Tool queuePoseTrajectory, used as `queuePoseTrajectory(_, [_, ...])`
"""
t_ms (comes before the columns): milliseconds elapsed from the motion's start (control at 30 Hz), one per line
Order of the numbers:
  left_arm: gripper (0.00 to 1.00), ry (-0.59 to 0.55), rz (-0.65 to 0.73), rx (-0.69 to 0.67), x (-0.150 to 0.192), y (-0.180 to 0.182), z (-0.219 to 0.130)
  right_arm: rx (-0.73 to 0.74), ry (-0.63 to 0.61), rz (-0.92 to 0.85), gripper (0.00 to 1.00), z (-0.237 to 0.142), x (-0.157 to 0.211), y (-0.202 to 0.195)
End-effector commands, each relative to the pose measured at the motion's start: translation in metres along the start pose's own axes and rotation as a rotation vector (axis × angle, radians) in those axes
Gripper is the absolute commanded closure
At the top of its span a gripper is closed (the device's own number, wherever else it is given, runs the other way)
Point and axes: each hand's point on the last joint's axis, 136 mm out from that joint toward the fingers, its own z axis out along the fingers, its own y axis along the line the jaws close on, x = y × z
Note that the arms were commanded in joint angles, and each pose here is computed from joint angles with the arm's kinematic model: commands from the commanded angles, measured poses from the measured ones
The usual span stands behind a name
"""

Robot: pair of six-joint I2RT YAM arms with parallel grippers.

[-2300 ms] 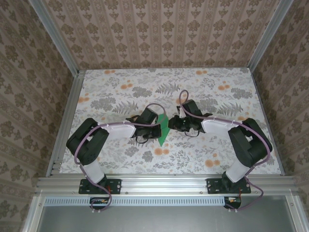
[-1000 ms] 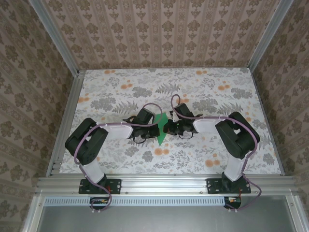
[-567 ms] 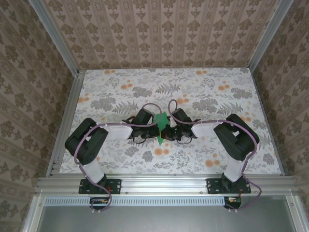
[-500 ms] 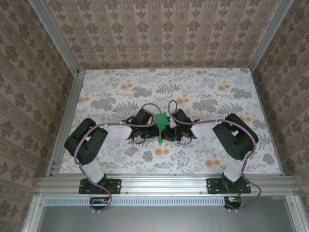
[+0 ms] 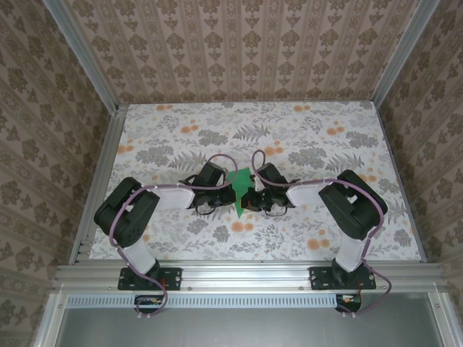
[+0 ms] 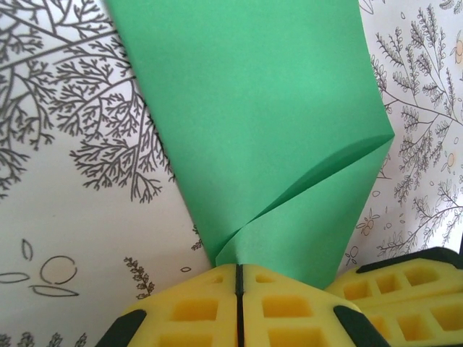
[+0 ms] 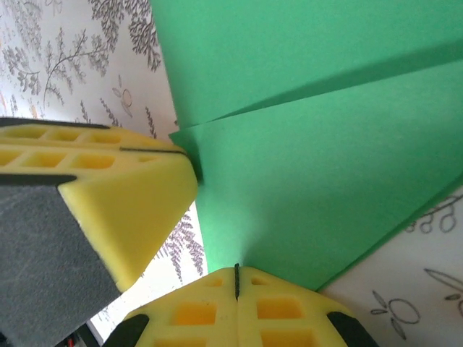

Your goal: Fold a paper plane with a square sheet of paper (pick it up from the middle)

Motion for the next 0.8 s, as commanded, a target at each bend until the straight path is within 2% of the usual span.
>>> queuePoseTrajectory(0, [0.91,0.019,-0.024,-0.018,0.001,0.007,0.004,-0.056,0.019,-0.040,0.93,-0.006,0.010,0.017])
queuePoseTrajectory(233, [0.91,0.021,-0.034,-0.036,0.003,0.011,0.005,-0.050,0.052,-0.041,0.93,0.002,0.022,0.016])
queuePoseTrajectory(467, [0.91,0.016,-0.031,-0.033,0.000,0.008,0.003,0.017,0.075,-0.010,0.93,0.009,0.030,-0.003])
queuePoseTrajectory(633, [0.91,0.024,-0.031,-0.042,0.001,0.010,0.005,-0.049,0.060,-0.072,0.93,0.000,0.031,0.017])
queuePoseTrajectory(767, [0.91,0.029,-0.039,-0.048,0.002,0.013,0.007,-0.010,0.077,-0.078,0.93,0.003,0.035,0.012])
